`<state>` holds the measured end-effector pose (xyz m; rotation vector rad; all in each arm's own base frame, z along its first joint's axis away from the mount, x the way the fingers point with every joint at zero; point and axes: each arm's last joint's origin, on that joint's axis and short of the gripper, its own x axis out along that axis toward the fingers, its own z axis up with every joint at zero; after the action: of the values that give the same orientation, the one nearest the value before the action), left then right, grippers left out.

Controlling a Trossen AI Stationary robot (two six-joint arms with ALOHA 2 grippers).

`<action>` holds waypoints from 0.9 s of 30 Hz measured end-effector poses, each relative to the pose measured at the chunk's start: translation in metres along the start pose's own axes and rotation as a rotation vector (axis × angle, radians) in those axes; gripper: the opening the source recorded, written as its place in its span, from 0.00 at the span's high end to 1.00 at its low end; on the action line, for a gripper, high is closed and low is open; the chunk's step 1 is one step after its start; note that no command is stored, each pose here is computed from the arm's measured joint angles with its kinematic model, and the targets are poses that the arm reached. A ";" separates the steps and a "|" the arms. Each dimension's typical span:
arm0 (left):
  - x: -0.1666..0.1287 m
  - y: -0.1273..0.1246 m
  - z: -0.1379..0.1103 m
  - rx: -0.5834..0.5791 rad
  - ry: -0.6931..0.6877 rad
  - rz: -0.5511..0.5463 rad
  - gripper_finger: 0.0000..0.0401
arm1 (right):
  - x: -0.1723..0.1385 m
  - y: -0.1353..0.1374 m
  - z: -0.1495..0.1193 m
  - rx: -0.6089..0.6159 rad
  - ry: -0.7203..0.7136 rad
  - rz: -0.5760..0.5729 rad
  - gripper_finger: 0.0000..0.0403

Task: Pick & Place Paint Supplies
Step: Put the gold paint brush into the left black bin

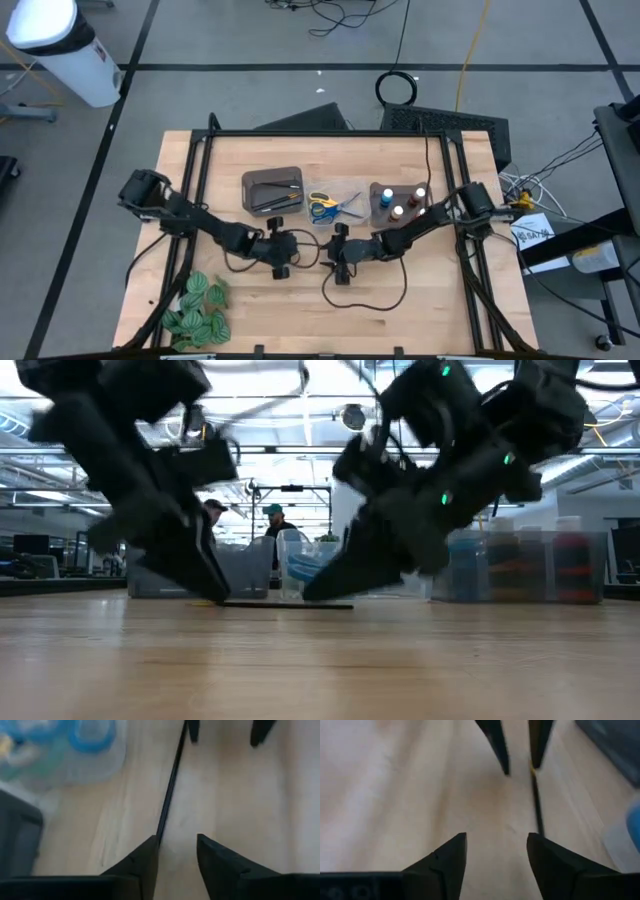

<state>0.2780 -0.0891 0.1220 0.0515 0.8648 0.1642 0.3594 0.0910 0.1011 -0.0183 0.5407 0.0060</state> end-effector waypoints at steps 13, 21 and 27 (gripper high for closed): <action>0.033 0.012 -0.015 -0.042 0.135 -0.042 0.61 | 0.004 -0.005 -0.004 0.039 0.005 0.003 0.54; 0.032 0.013 -0.017 -0.061 0.181 -0.065 0.83 | 0.004 -0.005 -0.003 0.040 -0.005 0.010 0.54; 0.032 0.014 -0.018 -0.055 0.197 -0.079 0.98 | 0.004 -0.004 -0.002 0.030 -0.008 0.011 0.54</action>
<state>0.2829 -0.0709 0.0876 -0.0505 1.0569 0.1203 0.3617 0.0866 0.0980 0.0136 0.5329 0.0087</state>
